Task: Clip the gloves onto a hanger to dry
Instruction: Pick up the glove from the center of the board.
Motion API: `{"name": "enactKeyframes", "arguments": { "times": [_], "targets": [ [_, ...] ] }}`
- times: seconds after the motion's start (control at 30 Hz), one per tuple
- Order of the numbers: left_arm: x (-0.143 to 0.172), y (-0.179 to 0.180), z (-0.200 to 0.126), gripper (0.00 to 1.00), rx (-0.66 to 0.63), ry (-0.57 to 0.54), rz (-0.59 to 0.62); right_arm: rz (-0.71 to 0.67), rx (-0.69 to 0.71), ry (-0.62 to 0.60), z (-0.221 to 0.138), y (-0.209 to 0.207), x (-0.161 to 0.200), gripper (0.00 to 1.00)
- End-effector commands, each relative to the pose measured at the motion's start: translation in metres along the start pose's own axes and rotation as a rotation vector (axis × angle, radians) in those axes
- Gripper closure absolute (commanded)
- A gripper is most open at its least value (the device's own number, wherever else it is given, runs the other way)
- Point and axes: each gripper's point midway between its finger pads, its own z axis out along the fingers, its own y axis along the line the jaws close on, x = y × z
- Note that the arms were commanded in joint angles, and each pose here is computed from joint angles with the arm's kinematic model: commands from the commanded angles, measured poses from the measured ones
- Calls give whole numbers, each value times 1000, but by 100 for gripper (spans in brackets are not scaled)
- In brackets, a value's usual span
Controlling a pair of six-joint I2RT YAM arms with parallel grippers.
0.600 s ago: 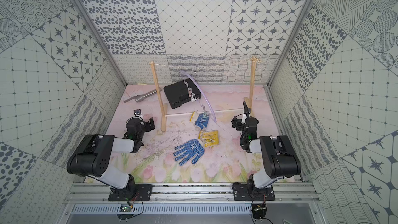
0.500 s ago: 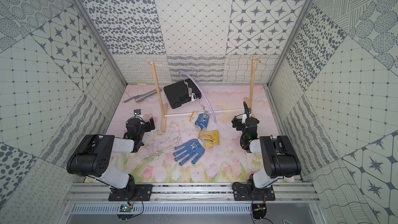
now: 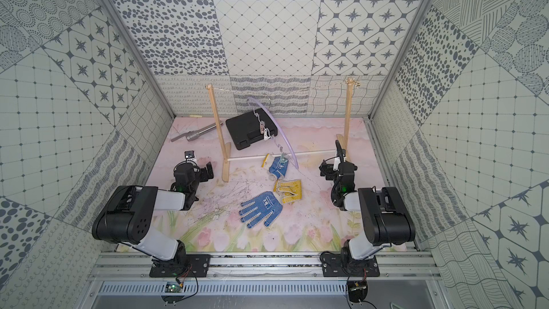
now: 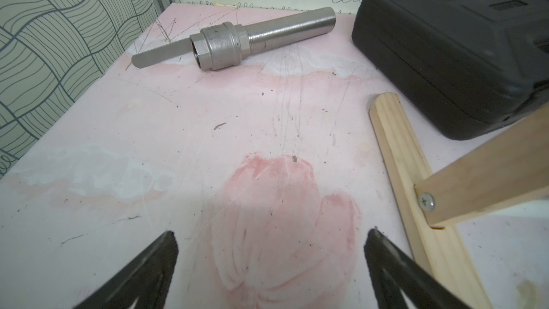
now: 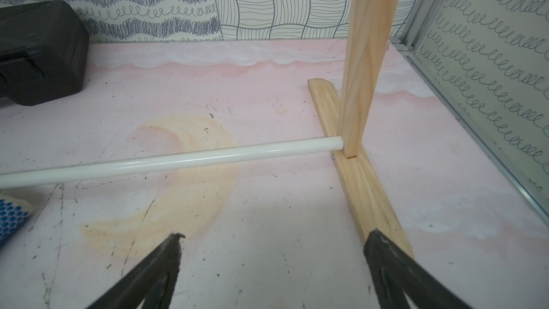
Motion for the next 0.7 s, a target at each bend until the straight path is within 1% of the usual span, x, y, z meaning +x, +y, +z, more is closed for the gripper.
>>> {"name": "enactKeyframes", "arguments": {
  "times": [0.0, 0.1, 0.13, 0.2, 0.27, 0.3, 0.33, 0.4, 0.43, 0.47, 0.53, 0.6, 0.67],
  "targets": [
    [-15, 2, 1, 0, 4, -58, -14, 13, -3, -61, 3, 0, -21, 2],
    [-21, 4, -3, 3, -7, -63, -16, 4, -19, -77, 0, 4, -29, 2],
    [-28, 6, -9, 7, -14, -51, -18, -4, -8, -71, -4, 4, -34, 1],
    [-44, 11, -21, 11, -51, -60, -28, -17, 29, -59, -13, 2, -48, 3],
    [-54, 15, -32, 16, -81, -69, -58, 21, 58, -48, -26, 0, -62, 7],
    [-58, 14, -37, 21, -71, -58, -101, 62, 54, -34, -33, 0, -68, 11],
    [-61, 10, -41, 26, -45, -45, -136, 94, 38, -16, -40, 2, -72, 17],
    [-70, -1, -48, 30, -9, -43, -181, 135, 8, -9, -53, 10, -88, 25],
    [-72, -10, -51, 31, 20, -26, -193, 150, -12, -6, -61, 15, -93, 29],
    [-73, -21, -53, 33, 58, -5, -190, 163, -32, -5, -67, 19, -97, 30],
    [-74, -51, -58, 34, 142, 52, -167, 202, -103, 14, -81, 33, -99, 34],
    [-72, -83, -67, 34, 240, 91, -136, 248, -169, 58, -89, 46, -92, 38],
    [-68, -111, -78, 33, 327, 121, -117, 271, -225, 129, -95, 61, -79, 40]
  ]
}}
